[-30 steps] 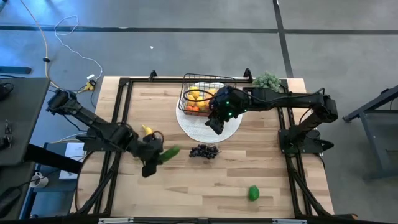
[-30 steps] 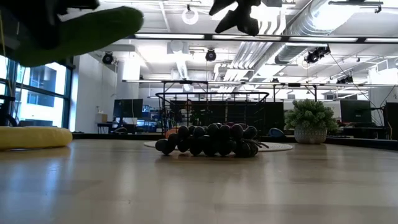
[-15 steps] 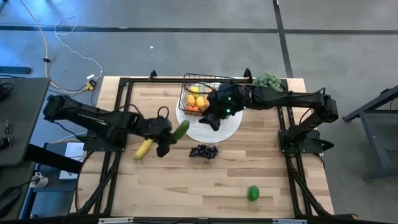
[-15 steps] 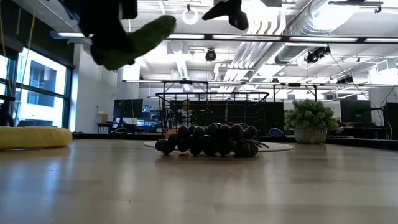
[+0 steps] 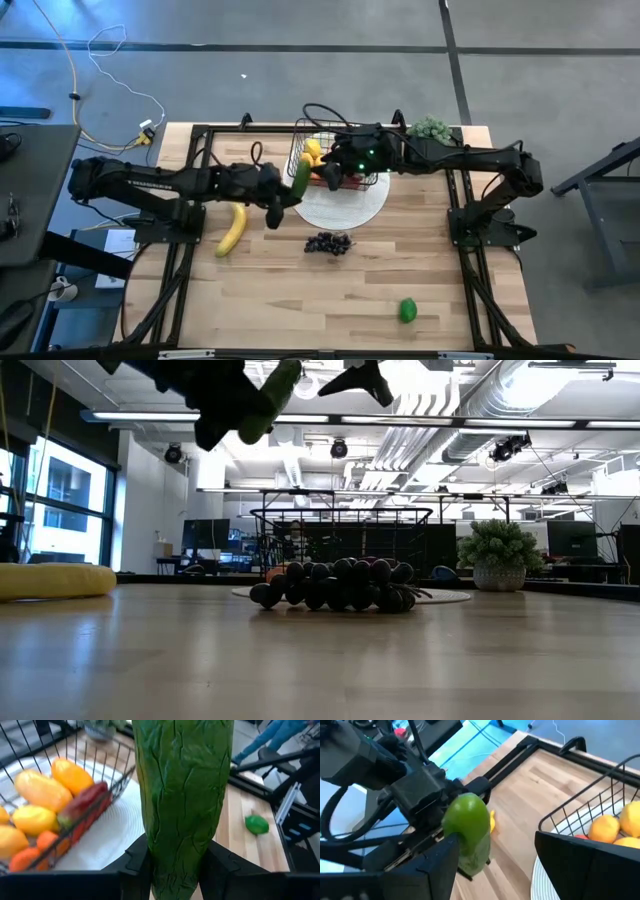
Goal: Build produce basket
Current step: Put the cucumber into mesh basket
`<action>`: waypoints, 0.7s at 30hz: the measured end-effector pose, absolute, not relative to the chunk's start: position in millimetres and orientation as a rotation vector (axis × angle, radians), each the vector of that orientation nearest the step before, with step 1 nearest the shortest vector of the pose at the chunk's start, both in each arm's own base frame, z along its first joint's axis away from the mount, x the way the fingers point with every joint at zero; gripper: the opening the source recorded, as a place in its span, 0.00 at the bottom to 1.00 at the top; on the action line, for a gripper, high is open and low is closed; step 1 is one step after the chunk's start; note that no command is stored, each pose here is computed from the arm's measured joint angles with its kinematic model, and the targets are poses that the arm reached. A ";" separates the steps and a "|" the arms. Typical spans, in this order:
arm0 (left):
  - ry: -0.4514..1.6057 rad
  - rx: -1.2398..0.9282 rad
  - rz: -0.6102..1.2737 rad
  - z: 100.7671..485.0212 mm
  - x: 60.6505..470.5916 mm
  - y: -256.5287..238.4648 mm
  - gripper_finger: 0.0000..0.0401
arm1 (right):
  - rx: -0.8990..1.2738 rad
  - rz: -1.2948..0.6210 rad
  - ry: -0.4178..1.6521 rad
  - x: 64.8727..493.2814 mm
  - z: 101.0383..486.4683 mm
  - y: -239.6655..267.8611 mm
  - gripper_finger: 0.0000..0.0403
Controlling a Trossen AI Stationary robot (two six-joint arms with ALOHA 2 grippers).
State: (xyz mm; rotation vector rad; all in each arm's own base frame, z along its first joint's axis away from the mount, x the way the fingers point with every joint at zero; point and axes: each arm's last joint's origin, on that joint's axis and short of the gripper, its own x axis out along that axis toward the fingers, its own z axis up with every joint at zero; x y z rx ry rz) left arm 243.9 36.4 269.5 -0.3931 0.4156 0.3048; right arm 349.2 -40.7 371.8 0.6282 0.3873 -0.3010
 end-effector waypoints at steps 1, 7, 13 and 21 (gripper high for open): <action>0.404 -0.388 0.309 270.5 244.1 38.5 0.25 | 0.623 -0.305 0.377 350.0 372.2 -41.1 0.60; 0.334 -0.360 0.326 276.4 245.3 47.8 0.25 | 0.570 -0.281 0.293 361.1 373.8 -42.3 0.60; 0.284 -0.345 0.326 281.1 244.6 59.3 0.26 | 0.537 -0.266 0.261 368.1 372.2 -43.1 0.60; 0.249 -0.318 0.343 284.4 242.8 70.4 0.26 | 0.520 -0.288 0.234 382.0 361.6 -48.3 0.58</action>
